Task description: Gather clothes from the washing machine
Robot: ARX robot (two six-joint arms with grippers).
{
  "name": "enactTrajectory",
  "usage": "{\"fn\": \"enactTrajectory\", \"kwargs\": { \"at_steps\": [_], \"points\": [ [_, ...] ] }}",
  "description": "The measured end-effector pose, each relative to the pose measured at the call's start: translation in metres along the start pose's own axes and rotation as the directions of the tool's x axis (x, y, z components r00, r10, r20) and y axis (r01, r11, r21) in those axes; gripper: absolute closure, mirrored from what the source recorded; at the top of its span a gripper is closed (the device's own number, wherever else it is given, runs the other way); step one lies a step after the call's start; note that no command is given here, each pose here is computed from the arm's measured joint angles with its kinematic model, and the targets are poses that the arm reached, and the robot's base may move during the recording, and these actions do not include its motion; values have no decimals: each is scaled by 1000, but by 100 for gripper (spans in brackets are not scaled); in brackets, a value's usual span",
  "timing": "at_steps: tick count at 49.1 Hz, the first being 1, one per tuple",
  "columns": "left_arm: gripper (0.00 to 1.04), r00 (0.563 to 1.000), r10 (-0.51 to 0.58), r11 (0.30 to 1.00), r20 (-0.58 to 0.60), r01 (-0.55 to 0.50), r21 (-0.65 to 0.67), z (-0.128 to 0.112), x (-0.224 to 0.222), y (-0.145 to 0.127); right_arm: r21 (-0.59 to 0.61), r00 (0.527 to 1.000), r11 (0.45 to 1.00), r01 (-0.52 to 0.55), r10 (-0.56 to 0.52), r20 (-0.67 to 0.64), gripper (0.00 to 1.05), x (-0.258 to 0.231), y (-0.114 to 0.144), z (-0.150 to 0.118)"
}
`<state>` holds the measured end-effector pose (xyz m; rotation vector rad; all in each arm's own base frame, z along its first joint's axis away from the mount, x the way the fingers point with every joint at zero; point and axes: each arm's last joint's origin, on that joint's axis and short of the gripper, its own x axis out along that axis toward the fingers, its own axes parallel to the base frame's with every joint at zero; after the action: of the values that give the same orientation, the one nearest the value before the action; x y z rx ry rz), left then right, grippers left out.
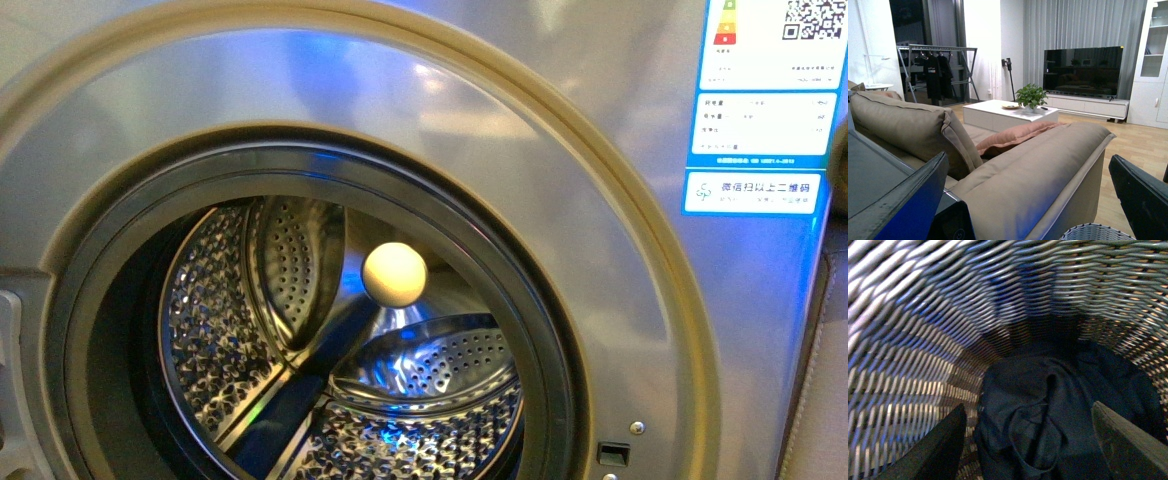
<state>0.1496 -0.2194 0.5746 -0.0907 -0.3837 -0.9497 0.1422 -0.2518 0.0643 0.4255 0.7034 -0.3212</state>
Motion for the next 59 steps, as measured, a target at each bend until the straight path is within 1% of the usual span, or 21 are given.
{"fn": "enactTrajectory", "kwargs": {
  "at_steps": [3,5,8,11,13,16,18,20,22,23,26,28,31,35,41,47,51,54,55,56,59],
  "points": [
    [7,1000,0,1000,1,0,0,0,0,0,61,998,997,-53,56,-36,12,-5,8,1],
    [7,1000,0,1000,1,0,0,0,0,0,111,995,990,-85,91,-51,6,-9,12,4],
    [7,1000,0,1000,1,0,0,0,0,0,145,991,982,-118,125,-41,8,-16,16,11],
    [7,1000,0,1000,1,0,0,0,0,0,151,989,977,-149,149,9,8,-25,22,23],
    [7,1000,0,1000,1,0,0,0,0,0,119,983,978,-174,165,77,8,-36,29,36],
    [7,1000,0,1000,1,0,0,0,0,0,15,950,974,-226,217,223,8,-65,48,65],
    [7,1000,0,1000,1,0,0,0,0,0,-63,919,970,-233,241,312,8,-84,62,82],
    [7,1000,0,1000,1,0,0,0,0,0,-165,867,959,-232,281,412,8,-109,81,100],
    [7,1000,1,1000,1,-1,0,0,0,0,-232,814,945,-230,318,486,8,-130,98,113],
    [7,1000,1,1000,1,-1,0,0,0,0,-244,804,942,-229,325,498,8,-134,101,115],
    [7,1000,1,1000,1,-1,0,0,0,0,-309,737,924,-225,369,566,8,-157,120,128],
    [7,1000,0,1000,1,0,0,0,0,0,-353,674,908,-226,408,616,8,-177,138,138],
    [7,1000,0,1000,1,0,0,0,0,0,-385,620,891,-240,445,646,8,-192,154,144],
    [7,1000,0,1000,1,0,0,0,0,0,-411,567,873,-262,484,667,8,-203,169,146],
    [7,1000,0,1000,1,0,0,0,0,0,-473,459,836,-278,548,699,8,-222,192,141],
    [7,1000,0,1000,1,0,0,0,0,0,-555,336,793,-252,609,718,8,-243,213,122],
    [7,1000,0,1000,1,0,0,0,0,0,-585,253,773,-246,634,731,8,-257,231,98],
    [7,1000,0,1000,1,0,0,0,0,0,-579,234,777,-247,628,743,8,-258,239,82],
    [7,1000,1,1000,1,-1,0,0,0,0,-563,259,791,-239,611,748,10,-258,242,78],
    [7,1000,0,1000,1,0,0,0,0,0,-527,300,814,-243,580,758,14,-259,245,75],
    [7,1000,0,1000,1,0,0,0,0,0,-423,446,878,-226,479,756,24,-257,252,59]
  ]
}}
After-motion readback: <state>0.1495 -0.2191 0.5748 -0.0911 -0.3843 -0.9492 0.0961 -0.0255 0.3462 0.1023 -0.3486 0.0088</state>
